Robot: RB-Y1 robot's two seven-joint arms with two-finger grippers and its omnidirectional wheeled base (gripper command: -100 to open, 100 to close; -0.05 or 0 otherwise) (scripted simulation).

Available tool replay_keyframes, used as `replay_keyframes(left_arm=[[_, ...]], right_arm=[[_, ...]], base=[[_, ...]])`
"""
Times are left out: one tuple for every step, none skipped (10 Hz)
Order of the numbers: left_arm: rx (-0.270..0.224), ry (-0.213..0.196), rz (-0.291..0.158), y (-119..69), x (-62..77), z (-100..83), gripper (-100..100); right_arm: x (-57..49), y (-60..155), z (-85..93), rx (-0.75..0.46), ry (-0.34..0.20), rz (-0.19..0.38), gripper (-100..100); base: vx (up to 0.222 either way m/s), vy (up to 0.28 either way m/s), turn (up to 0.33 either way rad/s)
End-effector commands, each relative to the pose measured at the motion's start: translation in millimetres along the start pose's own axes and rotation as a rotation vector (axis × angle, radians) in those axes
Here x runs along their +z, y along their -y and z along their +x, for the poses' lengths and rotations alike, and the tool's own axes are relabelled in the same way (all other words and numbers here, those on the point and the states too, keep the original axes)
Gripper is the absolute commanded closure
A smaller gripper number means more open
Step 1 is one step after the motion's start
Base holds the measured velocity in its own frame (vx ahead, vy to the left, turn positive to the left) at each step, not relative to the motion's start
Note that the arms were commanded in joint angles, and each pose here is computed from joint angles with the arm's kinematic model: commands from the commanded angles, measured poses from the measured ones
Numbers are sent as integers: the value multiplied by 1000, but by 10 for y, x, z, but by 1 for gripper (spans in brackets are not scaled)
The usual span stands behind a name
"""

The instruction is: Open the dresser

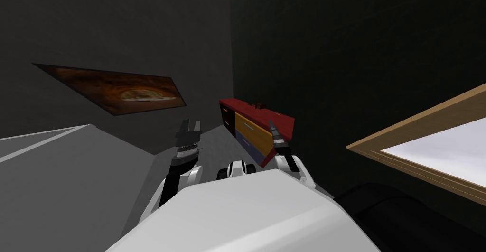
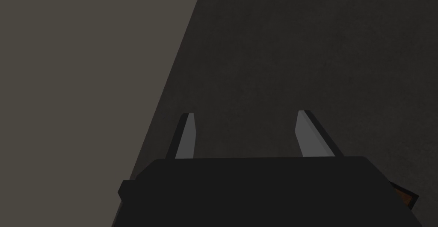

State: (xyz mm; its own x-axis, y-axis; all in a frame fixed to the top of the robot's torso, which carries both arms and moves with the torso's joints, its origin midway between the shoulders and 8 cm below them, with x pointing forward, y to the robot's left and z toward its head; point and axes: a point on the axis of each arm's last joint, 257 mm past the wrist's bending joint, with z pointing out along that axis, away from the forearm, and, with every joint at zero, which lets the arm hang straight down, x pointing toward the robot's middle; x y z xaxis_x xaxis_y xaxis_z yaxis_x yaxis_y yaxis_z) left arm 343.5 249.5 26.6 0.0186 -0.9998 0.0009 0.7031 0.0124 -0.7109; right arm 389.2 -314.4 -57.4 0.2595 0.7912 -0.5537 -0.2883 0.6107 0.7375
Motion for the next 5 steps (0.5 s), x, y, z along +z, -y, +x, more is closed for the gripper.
replay_keyframes(left_arm=[[0,0,0,0,0,0,0],[0,0,0,0,0,0,0],[0,0,0,0,0,0,0],[0,0,0,0,0,0,0],[0,0,0,0,0,0,0]], right_arm=[[-47,403,15,-146,-32,105,-100],[-47,402,22,-163,-36,104,-100],[-78,583,14,-225,-49,149,-100],[-118,769,-3,-284,-61,197,-100],[-118,769,1,-299,-64,196,-100]], base=[[35,117,153],[26,88,47],[27,78,64],[40,113,161],[32,97,56]])
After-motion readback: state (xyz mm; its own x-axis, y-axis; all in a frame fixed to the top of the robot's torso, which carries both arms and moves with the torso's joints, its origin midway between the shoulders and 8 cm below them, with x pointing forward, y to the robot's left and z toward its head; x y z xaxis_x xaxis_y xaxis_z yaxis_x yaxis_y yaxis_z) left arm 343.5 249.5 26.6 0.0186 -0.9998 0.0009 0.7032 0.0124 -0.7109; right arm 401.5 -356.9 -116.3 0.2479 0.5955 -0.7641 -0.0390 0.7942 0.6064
